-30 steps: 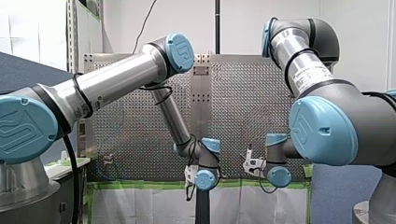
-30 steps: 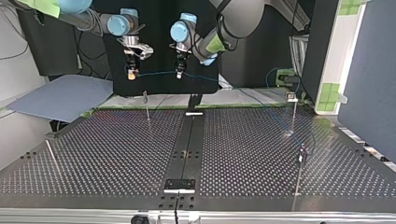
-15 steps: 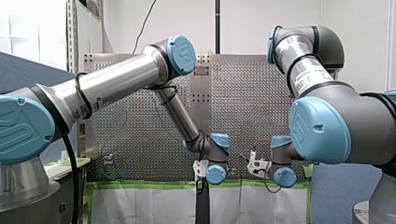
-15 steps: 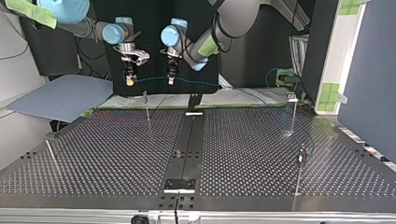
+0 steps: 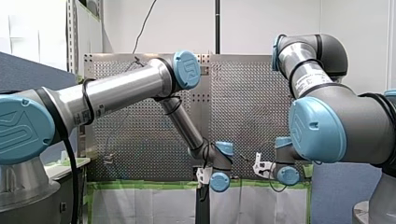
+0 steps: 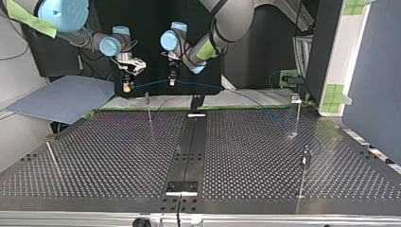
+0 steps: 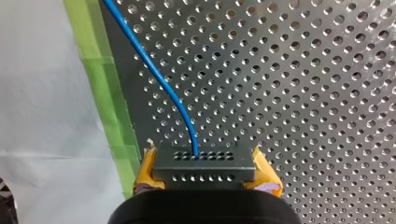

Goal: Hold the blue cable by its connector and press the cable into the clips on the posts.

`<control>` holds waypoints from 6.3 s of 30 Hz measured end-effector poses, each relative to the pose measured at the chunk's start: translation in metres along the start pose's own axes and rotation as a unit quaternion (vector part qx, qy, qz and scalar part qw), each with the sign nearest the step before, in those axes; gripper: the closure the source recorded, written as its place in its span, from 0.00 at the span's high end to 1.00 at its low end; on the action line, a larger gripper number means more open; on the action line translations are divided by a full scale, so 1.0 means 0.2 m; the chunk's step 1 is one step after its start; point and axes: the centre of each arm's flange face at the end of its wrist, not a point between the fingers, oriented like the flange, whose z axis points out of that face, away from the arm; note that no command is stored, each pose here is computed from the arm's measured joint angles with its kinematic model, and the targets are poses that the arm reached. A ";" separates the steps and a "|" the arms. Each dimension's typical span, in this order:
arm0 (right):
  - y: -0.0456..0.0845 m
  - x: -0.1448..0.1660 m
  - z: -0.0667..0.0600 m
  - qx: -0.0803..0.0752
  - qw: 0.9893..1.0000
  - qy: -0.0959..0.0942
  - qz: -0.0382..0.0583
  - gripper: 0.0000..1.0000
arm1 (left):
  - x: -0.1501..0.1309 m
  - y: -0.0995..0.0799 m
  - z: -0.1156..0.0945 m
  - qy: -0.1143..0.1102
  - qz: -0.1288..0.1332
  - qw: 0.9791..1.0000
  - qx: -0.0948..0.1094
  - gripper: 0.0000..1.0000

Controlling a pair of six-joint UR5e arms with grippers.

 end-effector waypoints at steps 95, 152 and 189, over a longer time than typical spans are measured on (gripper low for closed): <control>0.40 0.36 0.31 0.000 1.000 0.010 0.024 0.00 | -0.22 -0.16 0.34 -0.006 0.021 0.999 0.030 0.00; 0.28 0.33 0.47 0.027 0.998 0.041 0.027 0.00 | -0.33 0.04 0.67 0.001 -0.048 0.997 0.057 0.00; 0.38 0.41 0.54 -0.012 0.997 0.064 0.053 0.00 | -0.20 0.21 0.76 0.051 -0.036 0.997 0.035 0.00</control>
